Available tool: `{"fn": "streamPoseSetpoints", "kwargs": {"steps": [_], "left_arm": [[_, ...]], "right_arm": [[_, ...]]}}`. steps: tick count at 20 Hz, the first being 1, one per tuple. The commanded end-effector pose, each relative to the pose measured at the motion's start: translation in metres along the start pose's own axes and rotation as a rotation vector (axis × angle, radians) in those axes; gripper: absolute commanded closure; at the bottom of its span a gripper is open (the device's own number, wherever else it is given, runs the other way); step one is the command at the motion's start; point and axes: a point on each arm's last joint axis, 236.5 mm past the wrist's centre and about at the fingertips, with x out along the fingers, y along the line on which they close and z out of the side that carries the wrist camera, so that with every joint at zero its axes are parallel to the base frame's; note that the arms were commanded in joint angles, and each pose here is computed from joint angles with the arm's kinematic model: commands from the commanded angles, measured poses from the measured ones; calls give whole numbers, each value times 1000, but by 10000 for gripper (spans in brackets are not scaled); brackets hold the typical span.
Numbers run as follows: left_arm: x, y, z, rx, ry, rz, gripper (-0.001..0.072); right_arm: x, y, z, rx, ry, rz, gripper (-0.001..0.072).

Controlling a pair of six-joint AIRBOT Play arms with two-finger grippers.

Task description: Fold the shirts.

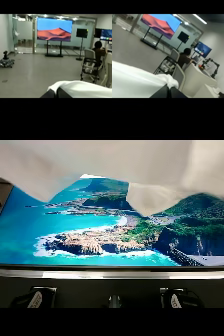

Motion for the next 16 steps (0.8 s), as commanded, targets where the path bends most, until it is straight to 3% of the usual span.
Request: {"fn": "streamPoseSetpoints", "kwargs": {"steps": [1,6,13,16], "left_arm": [[-20,-8,22,10,-62,14,686],[10,10,-55,-40,228,14,686],[76,90,-349,-243,952,45,686],[84,109,-467,-311,1131,83,686]], "right_arm": [[-33,-13,18,-10,-37,-65,696],[14,27,-65,27,263,128,695],[108,167,-308,150,1003,676,697],[141,254,-389,144,1154,843,697]]}}
